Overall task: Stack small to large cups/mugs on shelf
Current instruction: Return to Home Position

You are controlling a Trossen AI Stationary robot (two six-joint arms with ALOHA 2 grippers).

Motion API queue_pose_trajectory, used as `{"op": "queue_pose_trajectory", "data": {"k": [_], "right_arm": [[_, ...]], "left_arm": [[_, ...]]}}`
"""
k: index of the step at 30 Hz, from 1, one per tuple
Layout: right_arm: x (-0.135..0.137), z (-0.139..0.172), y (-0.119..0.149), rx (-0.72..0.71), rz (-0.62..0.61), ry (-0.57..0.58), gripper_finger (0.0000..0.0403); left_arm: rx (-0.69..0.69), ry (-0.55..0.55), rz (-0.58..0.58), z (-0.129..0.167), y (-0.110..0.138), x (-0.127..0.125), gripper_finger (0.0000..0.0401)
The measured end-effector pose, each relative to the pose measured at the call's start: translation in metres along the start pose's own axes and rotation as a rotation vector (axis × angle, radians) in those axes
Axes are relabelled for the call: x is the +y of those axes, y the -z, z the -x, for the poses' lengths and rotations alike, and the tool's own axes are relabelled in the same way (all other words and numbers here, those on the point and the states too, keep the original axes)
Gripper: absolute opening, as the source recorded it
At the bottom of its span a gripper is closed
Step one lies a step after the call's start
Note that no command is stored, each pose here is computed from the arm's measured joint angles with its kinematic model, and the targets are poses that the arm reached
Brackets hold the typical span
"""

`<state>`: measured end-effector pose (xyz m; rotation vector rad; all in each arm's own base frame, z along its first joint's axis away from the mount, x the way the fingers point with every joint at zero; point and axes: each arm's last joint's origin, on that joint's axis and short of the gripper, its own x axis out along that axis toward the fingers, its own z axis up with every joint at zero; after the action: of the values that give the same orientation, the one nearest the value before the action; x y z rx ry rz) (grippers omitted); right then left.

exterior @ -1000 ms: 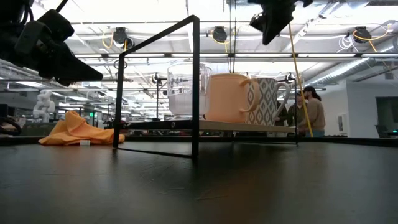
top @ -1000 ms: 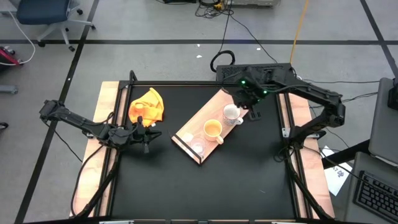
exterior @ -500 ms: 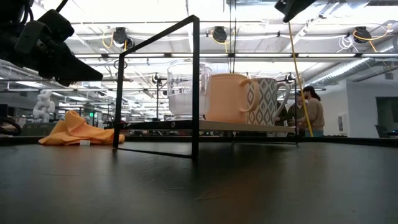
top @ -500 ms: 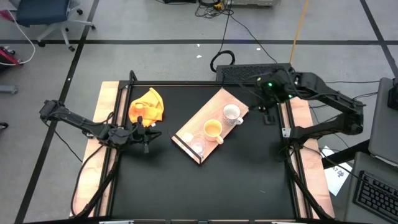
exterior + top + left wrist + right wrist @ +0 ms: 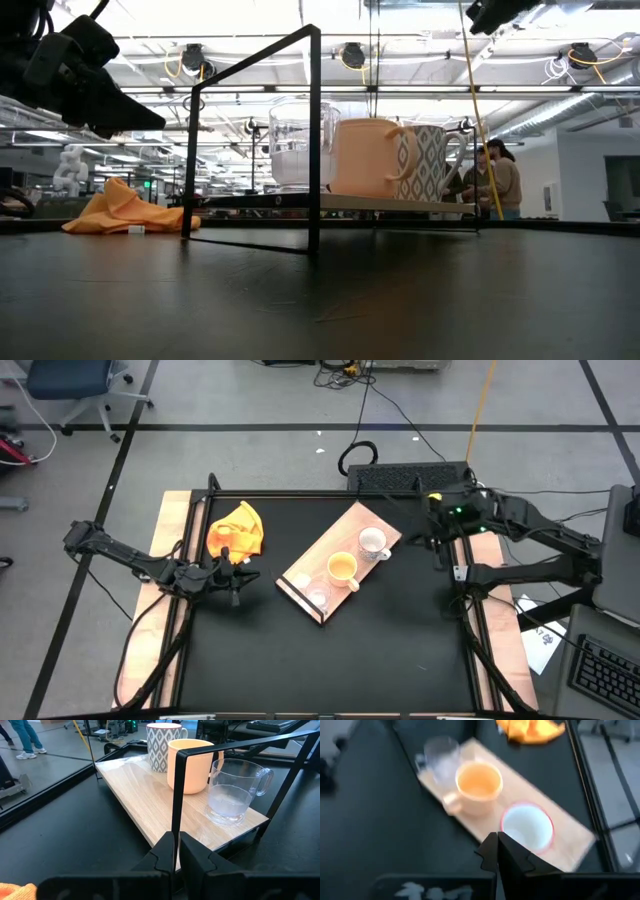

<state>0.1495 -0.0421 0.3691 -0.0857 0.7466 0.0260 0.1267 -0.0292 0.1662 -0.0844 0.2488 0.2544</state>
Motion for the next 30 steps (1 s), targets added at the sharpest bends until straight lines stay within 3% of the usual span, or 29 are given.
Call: {"op": "queue_pose_trajectory", "data": {"k": [5,10,17,30], "right_arm": [[0.005,-0.008,0.019,-0.130,-0.061,-0.001,0.0000],[0.012,-0.023,0.044,-0.170,-0.109,-0.018,0.0000],[0.024,-0.033,0.069,-0.246,-0.091,-0.044,0.0000],[0.035,-0.054,0.094,-0.486,-0.106,-0.079,0.0000]], "left_arm": [[0.001,0.000,0.005,0.000,0.000,0.000,0.0031],[0.001,0.000,0.005,0.000,0.000,0.000,0.0031],[0.000,0.000,-0.011,0.000,0.000,0.000,0.0031],[-0.033,0.008,0.003,0.000,-0.004,-0.001,0.0031]]}}
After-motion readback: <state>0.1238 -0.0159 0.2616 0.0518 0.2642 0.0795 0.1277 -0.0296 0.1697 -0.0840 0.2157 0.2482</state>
